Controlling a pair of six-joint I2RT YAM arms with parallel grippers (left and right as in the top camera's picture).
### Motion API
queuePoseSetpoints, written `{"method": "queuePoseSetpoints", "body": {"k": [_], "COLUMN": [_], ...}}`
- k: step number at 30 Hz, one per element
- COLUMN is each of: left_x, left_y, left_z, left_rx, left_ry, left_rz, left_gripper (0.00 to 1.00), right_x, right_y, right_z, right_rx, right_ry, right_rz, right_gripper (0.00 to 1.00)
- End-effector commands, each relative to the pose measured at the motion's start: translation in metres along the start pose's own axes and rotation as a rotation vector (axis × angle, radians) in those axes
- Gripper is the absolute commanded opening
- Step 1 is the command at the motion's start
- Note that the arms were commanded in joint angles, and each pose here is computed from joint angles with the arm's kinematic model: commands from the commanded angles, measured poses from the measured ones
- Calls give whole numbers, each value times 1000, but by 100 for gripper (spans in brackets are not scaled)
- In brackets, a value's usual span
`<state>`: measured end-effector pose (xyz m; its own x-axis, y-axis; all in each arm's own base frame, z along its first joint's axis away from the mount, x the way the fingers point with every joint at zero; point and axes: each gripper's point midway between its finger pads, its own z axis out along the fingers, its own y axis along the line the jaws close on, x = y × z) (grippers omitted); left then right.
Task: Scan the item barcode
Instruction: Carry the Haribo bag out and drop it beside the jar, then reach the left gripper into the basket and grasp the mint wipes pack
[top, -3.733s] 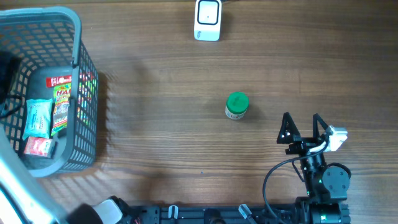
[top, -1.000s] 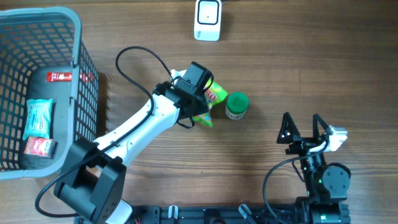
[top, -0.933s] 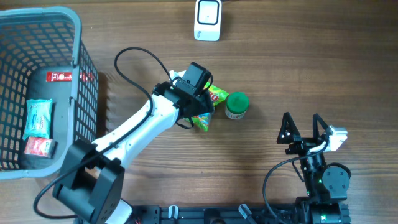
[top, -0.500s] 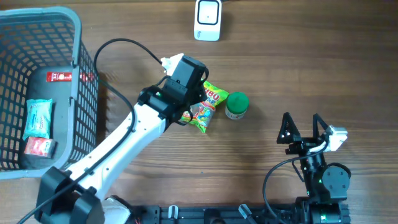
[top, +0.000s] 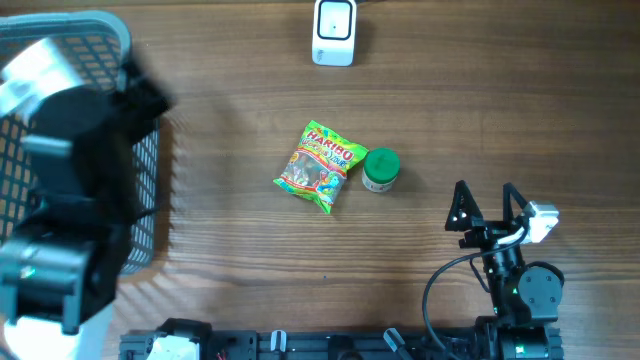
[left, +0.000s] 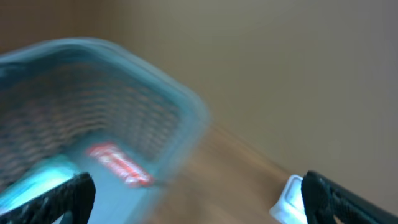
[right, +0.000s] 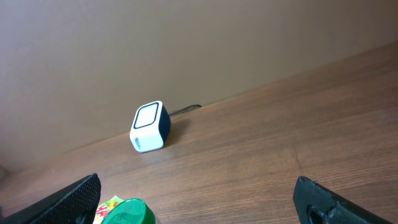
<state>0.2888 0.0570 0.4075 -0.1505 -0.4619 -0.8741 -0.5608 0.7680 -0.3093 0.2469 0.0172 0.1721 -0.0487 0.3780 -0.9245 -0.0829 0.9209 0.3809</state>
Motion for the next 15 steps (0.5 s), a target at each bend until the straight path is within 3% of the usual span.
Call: {"method": "queuePoseSetpoints", "body": {"k": [1, 8, 11, 14, 15], "left_x": [13, 66, 98, 130, 142], "left_y": [83, 168, 196, 210, 207], "left_z": [30, 106, 137, 162, 172], "left_rx": [-333, -656, -759, -765, -702], "left_ry": [27, 246, 377, 529, 598], "left_rz": [-266, -320, -251, -134, -69], "left_gripper": [100, 100, 100, 100, 100], "right_x": [-1, -1, -1, -1, -1], "right_y": [-1, -1, -1, -1, -1], "right_z": [0, 0, 0, 0, 0], "right_rx": [5, 5, 5, 5, 5], "right_ry": [-6, -6, -6, -6, -6], "right_rz": [5, 5, 5, 5, 5], "right_gripper": [100, 100, 100, 100, 100]}}
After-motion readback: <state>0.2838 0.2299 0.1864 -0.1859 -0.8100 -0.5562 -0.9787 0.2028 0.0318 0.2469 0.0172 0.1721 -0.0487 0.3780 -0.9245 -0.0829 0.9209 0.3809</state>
